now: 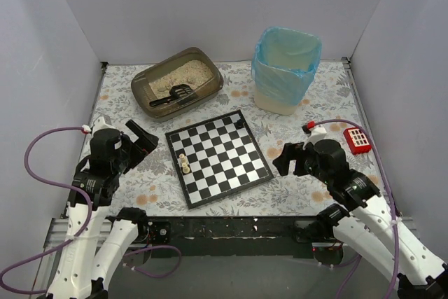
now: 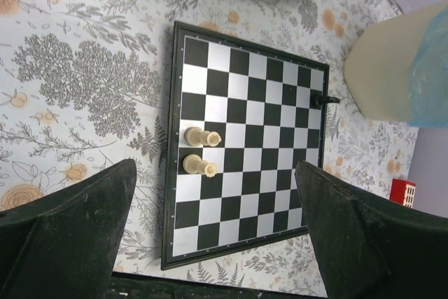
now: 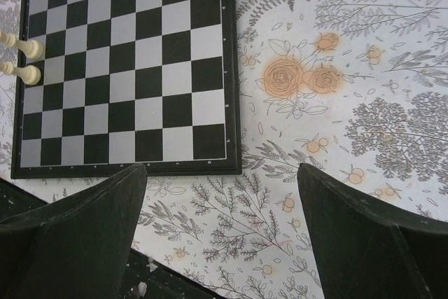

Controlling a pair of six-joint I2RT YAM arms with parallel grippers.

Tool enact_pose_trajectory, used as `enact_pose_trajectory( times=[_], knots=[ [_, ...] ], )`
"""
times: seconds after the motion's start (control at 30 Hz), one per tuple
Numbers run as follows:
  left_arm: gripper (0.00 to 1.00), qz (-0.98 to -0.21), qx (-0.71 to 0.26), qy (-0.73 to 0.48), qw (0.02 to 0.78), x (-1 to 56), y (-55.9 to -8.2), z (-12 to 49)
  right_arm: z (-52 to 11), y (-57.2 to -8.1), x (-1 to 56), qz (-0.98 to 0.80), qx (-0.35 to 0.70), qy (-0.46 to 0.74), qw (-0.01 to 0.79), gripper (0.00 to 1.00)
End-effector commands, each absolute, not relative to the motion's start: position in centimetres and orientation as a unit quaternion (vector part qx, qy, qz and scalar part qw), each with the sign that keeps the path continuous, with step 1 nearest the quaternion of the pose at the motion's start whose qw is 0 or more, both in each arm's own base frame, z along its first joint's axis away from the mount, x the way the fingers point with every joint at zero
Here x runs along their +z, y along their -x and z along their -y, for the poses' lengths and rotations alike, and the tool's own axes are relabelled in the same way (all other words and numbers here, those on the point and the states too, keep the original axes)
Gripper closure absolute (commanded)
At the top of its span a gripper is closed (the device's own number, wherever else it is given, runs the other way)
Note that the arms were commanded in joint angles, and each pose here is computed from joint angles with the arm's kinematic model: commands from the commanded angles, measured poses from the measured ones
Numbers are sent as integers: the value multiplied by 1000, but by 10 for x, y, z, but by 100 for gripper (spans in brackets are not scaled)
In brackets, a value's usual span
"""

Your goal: Clean the litter box

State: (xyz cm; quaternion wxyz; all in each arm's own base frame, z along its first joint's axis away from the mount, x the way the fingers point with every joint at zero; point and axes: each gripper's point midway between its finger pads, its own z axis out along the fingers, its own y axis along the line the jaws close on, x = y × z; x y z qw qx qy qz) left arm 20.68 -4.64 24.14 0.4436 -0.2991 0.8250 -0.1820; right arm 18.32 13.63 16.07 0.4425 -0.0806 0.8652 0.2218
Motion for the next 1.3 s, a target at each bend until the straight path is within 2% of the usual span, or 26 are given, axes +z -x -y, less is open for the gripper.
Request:
enact_pose_trajectory(
  times=[0.0, 0.3, 0.43, 0.5, 0.63, 0.77, 0.93, 1.27],
  knots=[
    [2, -845, -196, 300, 396, 212, -203, 58, -160, -192, 147, -863, 253, 103, 424, 5],
    [2, -842, -217, 301, 391, 208, -200, 65, -187, -219, 91, -877, 254, 121, 390, 10],
    [2, -843, -213, 308, 387, 203, -194, 63, -184, -218, 61, -904, 228, 112, 344, 17],
    [2, -842, -210, 311, 388, 203, -193, 61, -187, -209, 53, -910, 242, 107, 320, 18],
    [2, -839, -211, 314, 391, 205, -193, 60, -208, -177, 45, -898, 334, 89, 272, 23],
    [2, -836, -225, 309, 394, 209, -194, 65, -229, -151, 53, -876, 389, 96, 269, 24],
    [2, -838, -252, 295, 382, 208, -201, 77, -260, -134, 66, -861, 410, 151, 259, 24],
    [2, -842, -225, 304, 384, 206, -205, 69, -361, -70, 67, -830, 425, 285, 220, 24]
  ],
)
